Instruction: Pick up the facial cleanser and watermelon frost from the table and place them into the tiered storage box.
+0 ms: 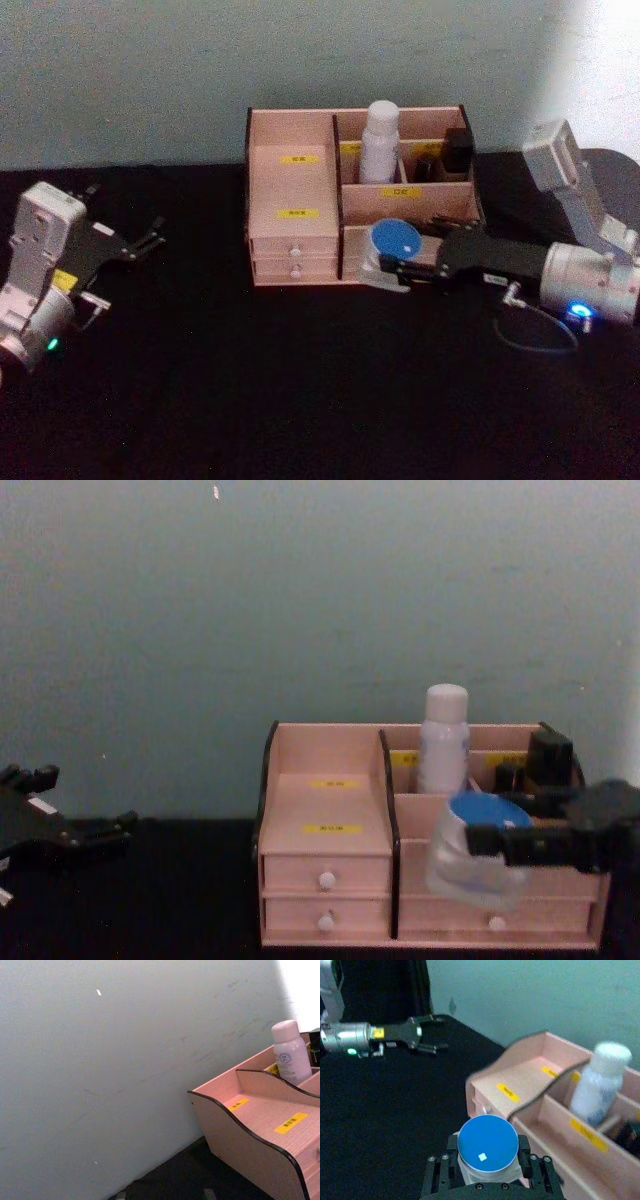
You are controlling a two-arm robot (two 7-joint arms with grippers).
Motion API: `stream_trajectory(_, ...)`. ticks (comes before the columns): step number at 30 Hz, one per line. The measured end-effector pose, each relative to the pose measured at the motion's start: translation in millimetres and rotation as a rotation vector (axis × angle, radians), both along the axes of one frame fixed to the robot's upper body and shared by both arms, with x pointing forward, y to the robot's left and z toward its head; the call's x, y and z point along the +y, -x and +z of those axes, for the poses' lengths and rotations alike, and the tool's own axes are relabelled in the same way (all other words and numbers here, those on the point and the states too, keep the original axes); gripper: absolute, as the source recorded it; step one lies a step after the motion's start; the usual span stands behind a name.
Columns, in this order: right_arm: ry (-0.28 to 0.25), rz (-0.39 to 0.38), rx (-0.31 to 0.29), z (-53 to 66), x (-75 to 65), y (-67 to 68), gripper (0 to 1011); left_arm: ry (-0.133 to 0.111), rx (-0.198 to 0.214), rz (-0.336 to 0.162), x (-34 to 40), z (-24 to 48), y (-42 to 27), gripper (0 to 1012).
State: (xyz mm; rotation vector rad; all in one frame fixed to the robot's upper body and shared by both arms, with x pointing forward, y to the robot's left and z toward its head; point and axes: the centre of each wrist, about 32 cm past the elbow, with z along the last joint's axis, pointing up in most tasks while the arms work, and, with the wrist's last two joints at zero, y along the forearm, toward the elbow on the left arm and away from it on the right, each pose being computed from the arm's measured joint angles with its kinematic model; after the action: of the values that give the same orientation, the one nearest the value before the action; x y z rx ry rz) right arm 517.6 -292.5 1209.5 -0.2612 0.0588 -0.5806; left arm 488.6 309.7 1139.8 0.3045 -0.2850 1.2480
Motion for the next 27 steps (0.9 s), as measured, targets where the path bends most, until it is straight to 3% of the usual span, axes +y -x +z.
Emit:
stream_trajectory(14,-0.012,0.042,-0.064,17.2,35.0,-43.9,706,0.000,0.000,0.000,0.0,0.0,0.0,1001)
stream_trajectory(27,-0.005,0.053,-0.065,17.1,67.8,-80.2,706,0.000,0.000,0.000,0.0,0.0,0.0,1001)
